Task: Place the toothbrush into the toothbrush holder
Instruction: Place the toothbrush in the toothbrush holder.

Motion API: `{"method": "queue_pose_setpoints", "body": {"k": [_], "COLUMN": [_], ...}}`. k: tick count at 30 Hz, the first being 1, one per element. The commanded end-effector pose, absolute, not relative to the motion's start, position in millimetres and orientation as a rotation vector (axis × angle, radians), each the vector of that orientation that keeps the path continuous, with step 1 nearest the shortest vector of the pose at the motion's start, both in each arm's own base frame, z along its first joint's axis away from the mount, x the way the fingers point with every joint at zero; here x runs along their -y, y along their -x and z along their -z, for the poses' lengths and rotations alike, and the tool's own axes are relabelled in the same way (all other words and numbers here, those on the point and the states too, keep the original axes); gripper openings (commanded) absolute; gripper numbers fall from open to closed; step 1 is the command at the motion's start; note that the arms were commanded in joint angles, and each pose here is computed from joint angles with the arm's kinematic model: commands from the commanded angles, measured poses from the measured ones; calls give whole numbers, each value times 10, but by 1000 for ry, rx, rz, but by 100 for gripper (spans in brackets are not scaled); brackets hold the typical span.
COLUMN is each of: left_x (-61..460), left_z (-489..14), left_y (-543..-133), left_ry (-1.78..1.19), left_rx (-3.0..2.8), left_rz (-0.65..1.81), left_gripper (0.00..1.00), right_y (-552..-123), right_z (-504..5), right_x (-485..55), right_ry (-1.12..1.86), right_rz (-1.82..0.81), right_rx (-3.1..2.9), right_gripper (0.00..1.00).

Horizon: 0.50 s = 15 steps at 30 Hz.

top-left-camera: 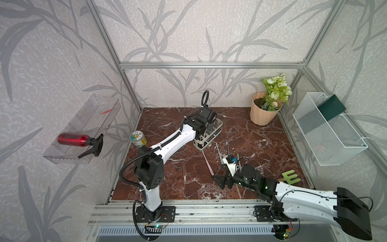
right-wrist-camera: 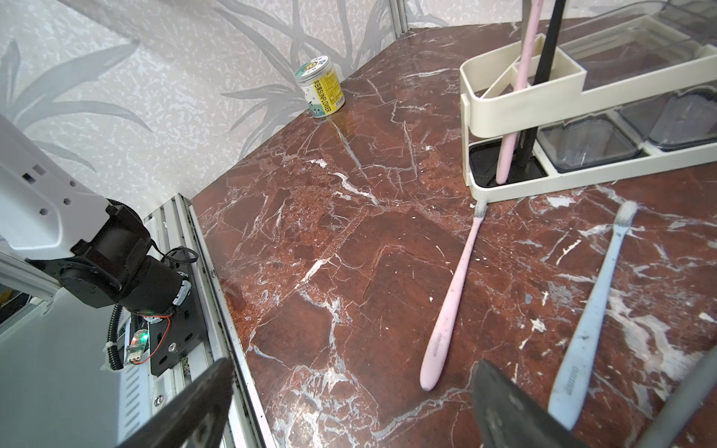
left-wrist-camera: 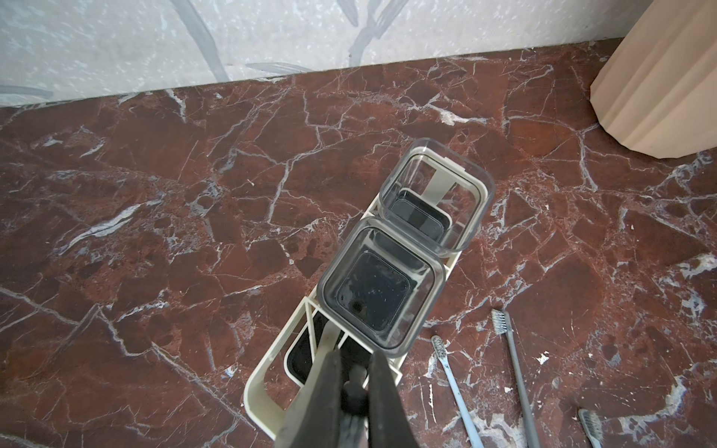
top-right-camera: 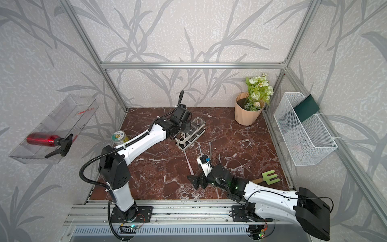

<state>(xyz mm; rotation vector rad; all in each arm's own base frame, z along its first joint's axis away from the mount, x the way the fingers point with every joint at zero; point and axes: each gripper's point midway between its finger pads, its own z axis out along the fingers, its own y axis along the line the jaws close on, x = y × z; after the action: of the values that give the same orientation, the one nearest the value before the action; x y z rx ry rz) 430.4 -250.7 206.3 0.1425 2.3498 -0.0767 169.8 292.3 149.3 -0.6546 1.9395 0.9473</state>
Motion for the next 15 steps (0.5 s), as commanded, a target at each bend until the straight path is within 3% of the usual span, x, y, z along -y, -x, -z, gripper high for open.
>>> {"method": "queue_pose_setpoints", "body": {"k": [1,15], "left_x": [2508,2524], "left_z": [-1988,-1831], "left_y": [-4345,-4342], "left_ry": [-152,-138], "left_rx": [-2340,-2356], "left_rz": [42,51], "left_gripper": [0,0], "right_y": [-1693,-1694], "right_z": [-1553,-1548], "right_x": [-2916,-2915], "right_ry": [649,650], "right_rz": [-964,-962], "right_rx": [-1921,-1923], "right_gripper": [95,95]}}
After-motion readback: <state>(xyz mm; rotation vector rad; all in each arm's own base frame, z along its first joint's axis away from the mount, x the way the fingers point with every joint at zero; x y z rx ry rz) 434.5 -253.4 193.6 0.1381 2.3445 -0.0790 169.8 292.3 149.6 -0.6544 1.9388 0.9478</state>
